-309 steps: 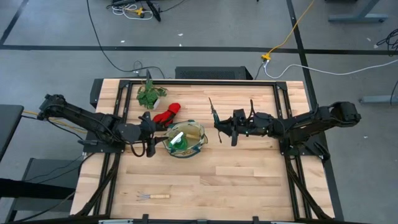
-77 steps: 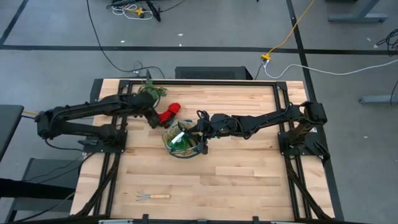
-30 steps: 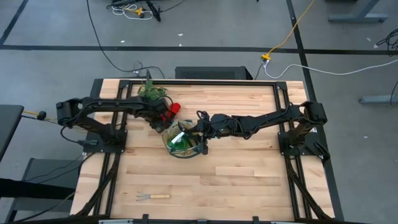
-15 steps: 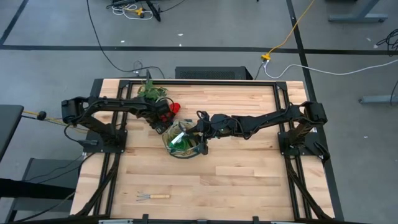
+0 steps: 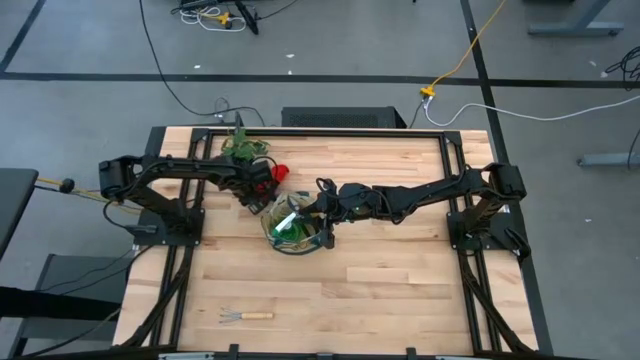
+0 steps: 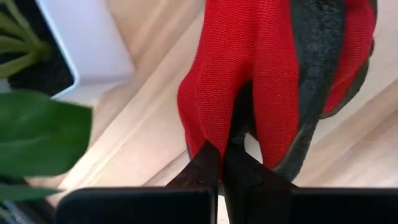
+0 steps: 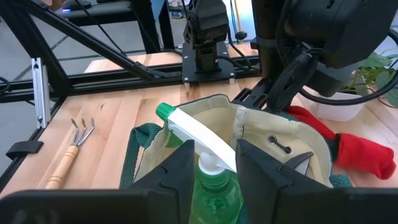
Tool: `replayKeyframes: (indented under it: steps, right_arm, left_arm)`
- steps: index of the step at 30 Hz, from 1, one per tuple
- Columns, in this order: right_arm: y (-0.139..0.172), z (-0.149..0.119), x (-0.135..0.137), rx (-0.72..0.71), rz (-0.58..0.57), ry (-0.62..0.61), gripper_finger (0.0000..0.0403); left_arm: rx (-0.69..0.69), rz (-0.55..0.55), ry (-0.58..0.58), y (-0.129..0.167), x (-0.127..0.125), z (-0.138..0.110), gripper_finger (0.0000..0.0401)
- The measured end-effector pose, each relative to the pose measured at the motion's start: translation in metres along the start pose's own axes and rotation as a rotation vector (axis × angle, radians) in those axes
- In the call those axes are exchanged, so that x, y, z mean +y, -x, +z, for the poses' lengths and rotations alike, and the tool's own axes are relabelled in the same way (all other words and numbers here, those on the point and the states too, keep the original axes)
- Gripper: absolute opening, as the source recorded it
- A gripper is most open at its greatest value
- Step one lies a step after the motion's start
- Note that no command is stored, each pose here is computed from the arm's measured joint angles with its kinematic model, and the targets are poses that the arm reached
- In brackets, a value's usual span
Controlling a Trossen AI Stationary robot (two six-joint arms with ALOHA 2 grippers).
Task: Pick & Place Garden tools in Gardening bag
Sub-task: Put the gloves into the gardening bag
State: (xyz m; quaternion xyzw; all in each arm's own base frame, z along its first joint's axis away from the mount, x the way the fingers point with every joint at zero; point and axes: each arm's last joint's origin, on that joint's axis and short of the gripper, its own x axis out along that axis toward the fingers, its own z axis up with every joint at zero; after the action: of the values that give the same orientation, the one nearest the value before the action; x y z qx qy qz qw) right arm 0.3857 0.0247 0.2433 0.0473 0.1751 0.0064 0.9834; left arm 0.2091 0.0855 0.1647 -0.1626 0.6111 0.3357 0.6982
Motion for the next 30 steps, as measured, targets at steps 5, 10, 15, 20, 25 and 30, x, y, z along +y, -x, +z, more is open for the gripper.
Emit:
replayKeyframes:
  steps: [5, 10, 15, 20, 25, 30]
  right_arm:
    - [0.000, 0.000, 0.000, 0.000, 0.000, 0.000, 0.0119]
    - [0.000, 0.000, 0.000, 0.000, 0.000, 0.000, 0.0119]
    - [0.000, 0.000, 0.000, 0.000, 0.000, 0.000, 0.0119]
    - [0.000, 0.000, 0.000, 0.000, 0.000, 0.000, 0.0119]
    - [0.000, 0.000, 0.000, 0.000, -0.001, 0.000, 0.0119]
    - [0.000, 0.000, 0.000, 0.000, -0.003, 0.000, 0.0119]
  left_arm:
    - [-0.006, 0.002, 0.005, 0.004, 0.002, -0.002, 0.0005]
    - [-0.042, -0.012, 0.035, 0.015, 0.006, -0.005, 0.0004]
    - [-0.104, -0.040, 0.059, 0.031, 0.009, -0.009, 0.0004]
    - [-0.170, -0.071, 0.072, 0.048, 0.011, -0.016, 0.0003]
    - [-0.214, -0.076, 0.100, 0.061, 0.018, -0.025, 0.0003]
    - [-0.266, -0.090, 0.139, 0.074, 0.025, -0.033, 0.0003]
